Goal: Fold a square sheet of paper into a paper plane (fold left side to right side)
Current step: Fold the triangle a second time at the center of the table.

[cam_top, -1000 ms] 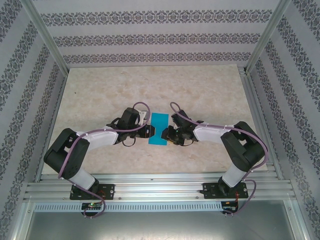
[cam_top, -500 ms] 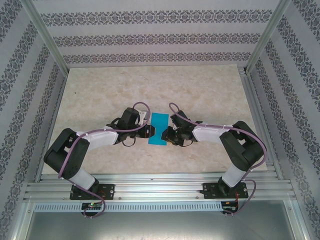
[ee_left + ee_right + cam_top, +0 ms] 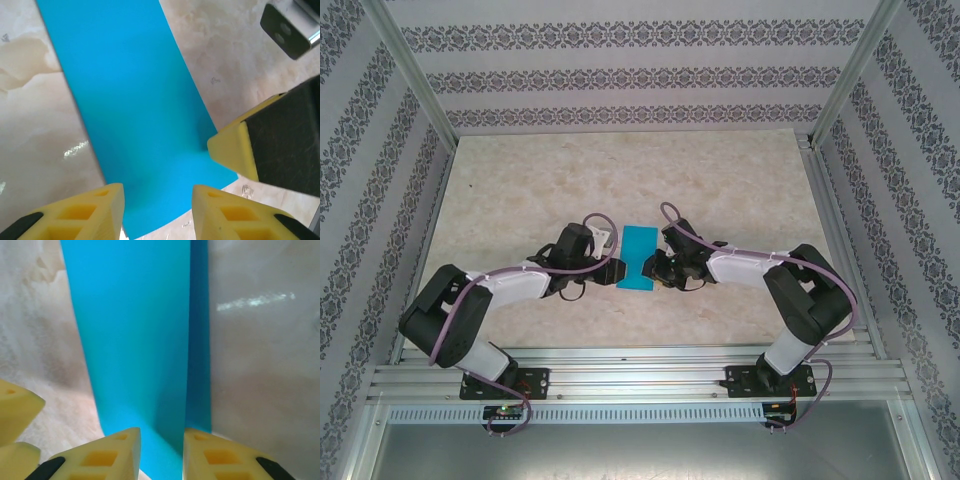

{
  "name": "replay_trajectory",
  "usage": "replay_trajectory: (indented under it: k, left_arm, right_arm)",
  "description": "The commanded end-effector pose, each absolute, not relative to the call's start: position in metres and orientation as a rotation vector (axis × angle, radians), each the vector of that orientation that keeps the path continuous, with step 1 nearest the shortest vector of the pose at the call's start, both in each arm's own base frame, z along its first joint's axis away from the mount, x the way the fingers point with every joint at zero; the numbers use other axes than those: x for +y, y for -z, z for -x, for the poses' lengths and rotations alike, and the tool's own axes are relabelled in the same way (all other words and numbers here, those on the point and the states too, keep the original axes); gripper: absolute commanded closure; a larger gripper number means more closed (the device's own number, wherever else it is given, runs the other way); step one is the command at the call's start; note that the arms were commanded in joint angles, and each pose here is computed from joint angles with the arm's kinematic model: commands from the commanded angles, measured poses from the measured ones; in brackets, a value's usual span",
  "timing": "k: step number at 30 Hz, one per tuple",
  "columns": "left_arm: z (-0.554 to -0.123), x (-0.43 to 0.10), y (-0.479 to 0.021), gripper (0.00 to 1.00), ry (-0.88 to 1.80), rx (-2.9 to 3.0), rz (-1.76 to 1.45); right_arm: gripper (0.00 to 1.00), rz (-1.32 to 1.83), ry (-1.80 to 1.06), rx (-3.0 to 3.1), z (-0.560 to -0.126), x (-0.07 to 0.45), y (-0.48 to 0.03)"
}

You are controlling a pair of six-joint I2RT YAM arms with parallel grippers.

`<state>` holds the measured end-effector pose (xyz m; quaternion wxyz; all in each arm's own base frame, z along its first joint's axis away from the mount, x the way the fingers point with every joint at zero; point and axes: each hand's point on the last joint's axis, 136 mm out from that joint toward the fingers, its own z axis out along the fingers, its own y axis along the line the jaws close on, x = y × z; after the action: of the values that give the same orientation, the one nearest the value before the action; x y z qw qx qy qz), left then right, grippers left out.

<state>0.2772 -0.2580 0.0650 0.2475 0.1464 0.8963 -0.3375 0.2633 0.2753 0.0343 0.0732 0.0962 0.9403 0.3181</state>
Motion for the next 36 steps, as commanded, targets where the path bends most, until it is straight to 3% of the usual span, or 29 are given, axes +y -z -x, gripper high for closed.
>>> replay_trajectory:
  k: [1, 18, 36]
  left_arm:
    - [-0.281, -0.26, -0.085, 0.57, 0.893, 2.313, -0.502]
    - [-0.229, -0.297, -0.098, 0.43, 0.876, 2.099, -0.942]
    - [-0.248, -0.322, -0.073, 0.39, 0.604, 2.116, -1.0]
  right_arm:
    - [0.73, -0.304, -1.045, 2.747, -0.274, 0.283, -0.057]
    - [0.73, -0.414, -1.167, 2.697, -0.285, 0.285, -0.074]
    - [0.76, -0.414, -1.194, 2.69, -0.303, 0.291, -0.083]
